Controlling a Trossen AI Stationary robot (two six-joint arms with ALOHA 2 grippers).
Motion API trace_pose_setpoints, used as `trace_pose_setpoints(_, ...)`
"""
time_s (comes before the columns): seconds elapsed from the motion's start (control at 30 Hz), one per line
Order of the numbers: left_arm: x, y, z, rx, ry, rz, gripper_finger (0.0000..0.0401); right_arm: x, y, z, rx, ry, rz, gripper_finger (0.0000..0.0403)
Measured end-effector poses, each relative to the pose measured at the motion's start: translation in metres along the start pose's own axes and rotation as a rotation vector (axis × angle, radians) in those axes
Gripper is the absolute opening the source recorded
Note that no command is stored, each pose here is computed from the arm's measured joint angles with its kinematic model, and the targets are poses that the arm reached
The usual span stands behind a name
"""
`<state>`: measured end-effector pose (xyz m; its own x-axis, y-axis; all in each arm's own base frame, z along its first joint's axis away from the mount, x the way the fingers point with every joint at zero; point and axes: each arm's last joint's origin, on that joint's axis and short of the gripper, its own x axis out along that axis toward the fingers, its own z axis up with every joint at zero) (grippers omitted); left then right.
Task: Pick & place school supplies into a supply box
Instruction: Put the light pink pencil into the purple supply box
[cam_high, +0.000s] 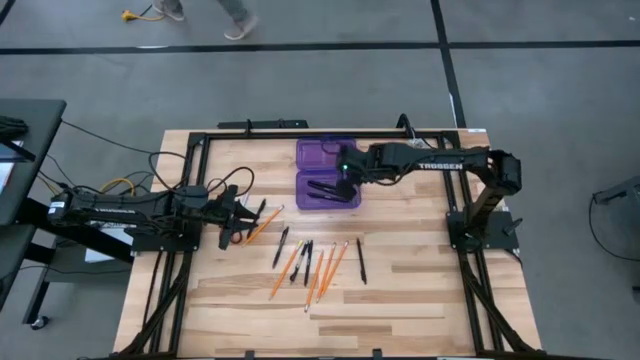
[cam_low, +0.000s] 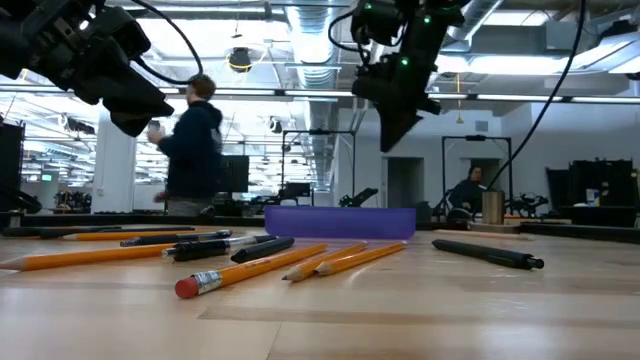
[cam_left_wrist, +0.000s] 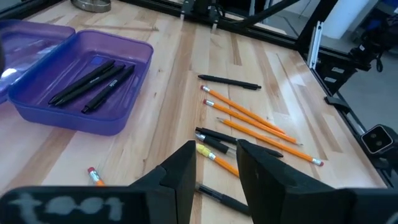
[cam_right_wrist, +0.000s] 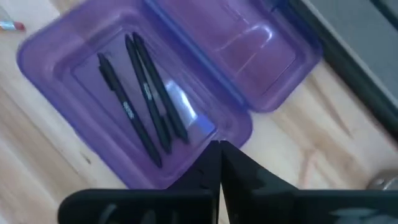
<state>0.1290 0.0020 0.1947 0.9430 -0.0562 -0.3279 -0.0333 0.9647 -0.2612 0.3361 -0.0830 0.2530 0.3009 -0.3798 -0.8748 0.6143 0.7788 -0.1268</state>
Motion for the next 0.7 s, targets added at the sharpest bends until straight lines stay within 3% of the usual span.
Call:
trace_pose_setpoints(0.33,0.000,0.001,-0.001,-0.011,0.014,0.014,0.0105,0.002,-0.005,-0.001,-0.055,0.049,-0.023,0.0000)
trace_pose_setpoints(0.5,0.000,0.001,-0.001,-0.001,0.013,0.016,0.0105,0.002,-0.018,-0.014,-0.096,0.209,-0.082,0.0000)
trace_pose_setpoints(0.7,0.000,0.001,-0.001,0.021,0.013,0.016,0.0105,0.011,-0.054,-0.034,-0.093,0.462,-0.179,0.0000)
